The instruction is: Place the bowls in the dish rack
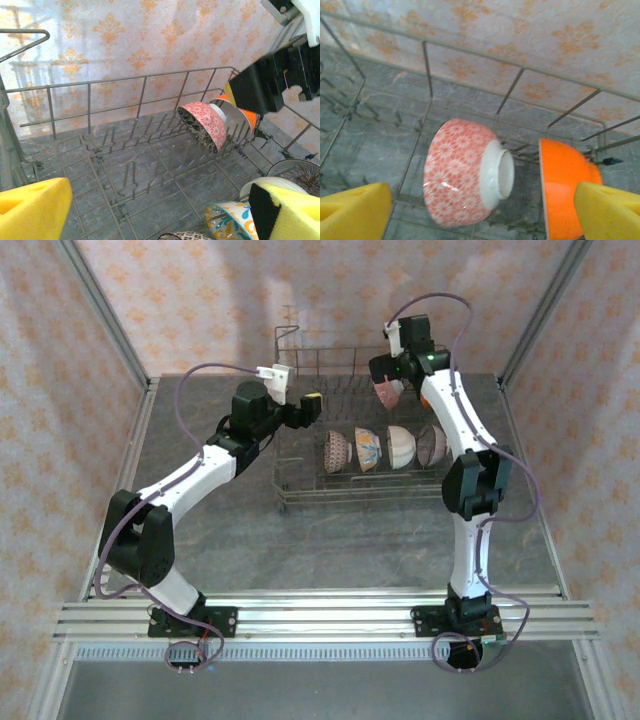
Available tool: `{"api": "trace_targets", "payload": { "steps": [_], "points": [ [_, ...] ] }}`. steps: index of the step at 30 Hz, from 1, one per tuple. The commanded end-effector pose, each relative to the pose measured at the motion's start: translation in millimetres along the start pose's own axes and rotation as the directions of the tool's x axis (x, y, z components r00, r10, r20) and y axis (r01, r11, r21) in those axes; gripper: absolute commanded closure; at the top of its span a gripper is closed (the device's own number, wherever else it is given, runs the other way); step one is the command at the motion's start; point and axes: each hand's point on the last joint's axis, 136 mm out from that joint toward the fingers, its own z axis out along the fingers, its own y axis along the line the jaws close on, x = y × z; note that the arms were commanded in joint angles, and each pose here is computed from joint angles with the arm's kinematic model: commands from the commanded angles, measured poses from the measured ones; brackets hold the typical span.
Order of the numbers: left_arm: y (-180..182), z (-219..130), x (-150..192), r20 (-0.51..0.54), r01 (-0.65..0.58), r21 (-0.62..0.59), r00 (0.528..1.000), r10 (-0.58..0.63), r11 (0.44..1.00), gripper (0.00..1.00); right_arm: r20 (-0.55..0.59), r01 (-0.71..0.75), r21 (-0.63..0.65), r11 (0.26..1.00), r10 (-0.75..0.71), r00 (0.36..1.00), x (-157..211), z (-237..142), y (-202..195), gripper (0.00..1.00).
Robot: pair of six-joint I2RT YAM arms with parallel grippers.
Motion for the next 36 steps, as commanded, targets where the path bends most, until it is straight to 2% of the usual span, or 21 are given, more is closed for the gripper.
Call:
{"api": "trace_targets", "payload": {
  "steps": [1,7,9,11,13,17,22,28,31,36],
  "points": [
    [7,-11,-6,-0.003,0.030,-0.066,1.000,-0.030,0.997,0.07,0.095,0.012,0.013,1.000,-0.014,0.995,-21,-39,12,0.06],
    [44,-43,-10,0.021,0.036,-0.283,0.999,-0.031,0.958,0.05,0.193,-0.045,0.054,0.997,0.034,0.981,4,-89,25,0.04],
    [58,-63,-12,0.054,0.056,-0.355,0.998,-0.040,0.933,0.04,0.254,-0.092,0.077,0.993,0.069,0.965,18,-114,19,0.00],
    [70,-83,-14,0.089,0.088,-0.402,0.994,-0.057,0.911,0.03,0.290,-0.156,0.104,0.982,0.120,0.949,36,-135,9,0.01],
    [79,-99,-15,0.103,0.101,-0.436,0.993,-0.062,0.894,0.03,0.279,-0.160,0.138,0.977,0.117,0.953,58,-149,2,0.01],
    [96,-130,-13,0.115,0.106,-0.512,0.992,-0.054,0.852,0.02,0.246,-0.226,0.243,0.944,0.165,0.955,104,-172,-32,0.01],
    [109,-153,2,0.102,0.098,-0.568,0.994,-0.049,0.817,0.01,0.368,-0.398,0.306,0.865,0.278,0.887,141,-201,-84,0.01],
    [113,-152,23,0.053,0.079,-0.574,0.997,-0.059,0.815,0.01,0.357,-0.551,0.412,0.726,0.428,0.831,184,-195,-150,0.01],
    [118,-154,26,0.042,0.066,-0.587,0.998,-0.051,0.807,0.01,0.378,-0.635,0.406,0.657,0.512,0.772,196,-187,-176,0.01],
    [128,-156,28,0.037,0.068,-0.603,0.998,-0.057,0.795,0.01,0.311,-0.678,0.492,0.545,0.618,0.722,228,-161,-217,0.01]
  ]
}}
